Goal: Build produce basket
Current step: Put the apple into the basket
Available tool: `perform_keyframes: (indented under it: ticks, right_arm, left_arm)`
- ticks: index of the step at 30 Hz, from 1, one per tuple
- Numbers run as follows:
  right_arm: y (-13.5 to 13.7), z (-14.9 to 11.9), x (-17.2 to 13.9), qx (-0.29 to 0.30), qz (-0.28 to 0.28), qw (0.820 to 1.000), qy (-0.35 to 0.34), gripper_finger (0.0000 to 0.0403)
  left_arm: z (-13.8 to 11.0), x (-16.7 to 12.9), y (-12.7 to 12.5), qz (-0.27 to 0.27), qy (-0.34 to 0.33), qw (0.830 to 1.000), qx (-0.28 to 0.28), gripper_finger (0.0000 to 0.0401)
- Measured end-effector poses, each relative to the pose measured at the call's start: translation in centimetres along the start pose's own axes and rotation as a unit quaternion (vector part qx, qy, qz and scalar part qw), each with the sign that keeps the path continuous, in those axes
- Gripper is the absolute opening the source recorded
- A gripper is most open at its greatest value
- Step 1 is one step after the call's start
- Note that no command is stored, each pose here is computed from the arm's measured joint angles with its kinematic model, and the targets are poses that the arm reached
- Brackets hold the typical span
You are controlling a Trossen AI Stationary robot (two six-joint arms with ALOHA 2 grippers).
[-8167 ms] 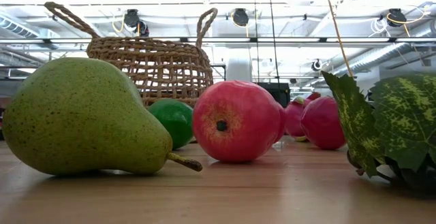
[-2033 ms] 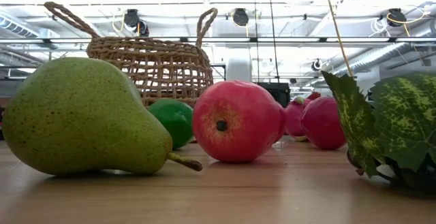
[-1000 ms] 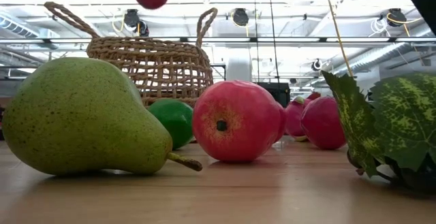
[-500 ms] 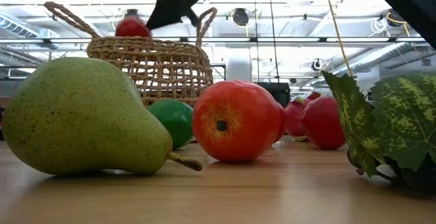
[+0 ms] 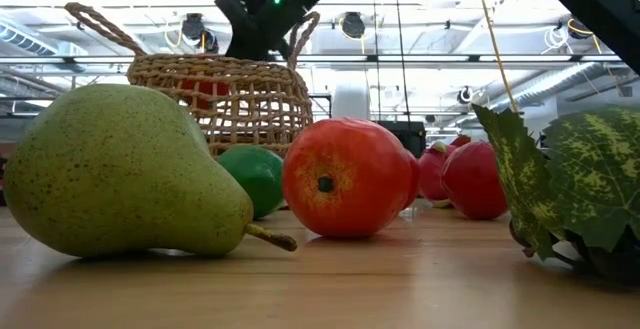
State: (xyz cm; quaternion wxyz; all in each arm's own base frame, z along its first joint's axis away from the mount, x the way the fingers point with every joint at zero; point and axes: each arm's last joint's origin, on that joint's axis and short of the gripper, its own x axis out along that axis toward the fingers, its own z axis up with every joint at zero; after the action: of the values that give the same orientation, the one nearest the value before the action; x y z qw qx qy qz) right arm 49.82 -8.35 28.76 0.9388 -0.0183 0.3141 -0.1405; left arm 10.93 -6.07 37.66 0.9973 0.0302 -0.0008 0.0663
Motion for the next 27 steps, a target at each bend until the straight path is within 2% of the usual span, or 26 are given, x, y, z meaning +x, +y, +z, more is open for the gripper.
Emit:
perform_keyframes:
  ticks: [7,19,27]
  right_arm:
    - [0.1,-1.8,1.5,-0.001,-0.001,1.000,0.009,0.0006]
    - [0.1,-1.9,1.5,-0.002,-0.001,1.000,0.004,0.0027]
    - [0.1,-1.6,1.5,0.001,-0.002,1.000,-0.007,0.0068]
  left_arm:
    - [-0.2,0.5,-0.6,-0.008,0.008,1.000,0.008,0.0399]
    - [-0.3,0.6,-0.7,-0.009,0.009,1.000,0.009,0.0399]
    - [-0.3,0.6,-0.7,-0.009,0.009,1.000,0.009,0.0399]
